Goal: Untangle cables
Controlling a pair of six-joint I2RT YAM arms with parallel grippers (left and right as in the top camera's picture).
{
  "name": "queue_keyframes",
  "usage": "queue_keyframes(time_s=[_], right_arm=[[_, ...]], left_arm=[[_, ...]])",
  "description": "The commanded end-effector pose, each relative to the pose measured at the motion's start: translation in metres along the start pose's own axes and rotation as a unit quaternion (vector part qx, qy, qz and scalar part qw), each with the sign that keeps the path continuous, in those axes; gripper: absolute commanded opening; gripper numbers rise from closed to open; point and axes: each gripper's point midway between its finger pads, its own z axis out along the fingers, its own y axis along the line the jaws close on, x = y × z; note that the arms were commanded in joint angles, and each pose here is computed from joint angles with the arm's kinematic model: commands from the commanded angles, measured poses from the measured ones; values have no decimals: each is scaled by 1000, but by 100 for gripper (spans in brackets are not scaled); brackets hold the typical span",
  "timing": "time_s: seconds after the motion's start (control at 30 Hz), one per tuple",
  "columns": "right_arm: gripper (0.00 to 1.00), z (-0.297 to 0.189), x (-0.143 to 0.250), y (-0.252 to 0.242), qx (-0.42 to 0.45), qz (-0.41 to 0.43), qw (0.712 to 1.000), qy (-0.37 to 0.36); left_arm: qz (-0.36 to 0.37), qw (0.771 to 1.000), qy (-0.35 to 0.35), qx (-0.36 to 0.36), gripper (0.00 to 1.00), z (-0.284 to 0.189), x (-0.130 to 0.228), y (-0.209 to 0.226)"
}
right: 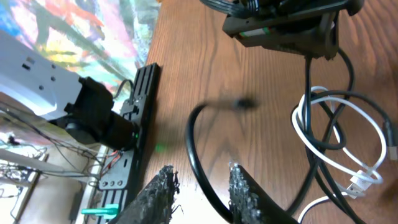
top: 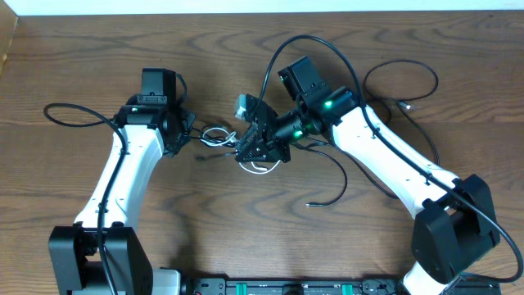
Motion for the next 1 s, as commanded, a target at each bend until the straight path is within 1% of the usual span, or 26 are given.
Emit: queue_keyframes(time_s=[0.0,0.03,0.1,0.2,0.4,0.53,0.7,0.8,0.97], right_arm=[[43,-7,-17,16,-5,-48,999,-14],[52,-7,-17,17,-6,-48,999,-15],[59,-7,-17,16,-4,-49,999,-15],[67,-7,-14,8,18,-50,999,-5],[77,-8,-7,-13,79,-47,996,21],[78,-8,-13,-29,128,-24,991,19],[77,-4,-24,-63,204,42,978,-8],[75,7,-17,-74,213,46,976,0],[71,29,8,-93,212,62,975,29]], left_arm=[[-7,1000,-12,-13,8,2,-4,6],[-7,1000,-12,-13,8,2,-4,6],[-7,1000,-12,-13,8,2,-4,6],[-7,1000,-12,-13,8,2,-4,6],[-7,1000,-12,-13,8,2,-4,6],[-7,1000,-12,-13,8,2,-4,6],[-7,1000,-12,-13,8,2,-4,6],[-7,1000,-12,-13,8,2,-4,6],[-7,1000,-12,-13,8,2,-4,6]])
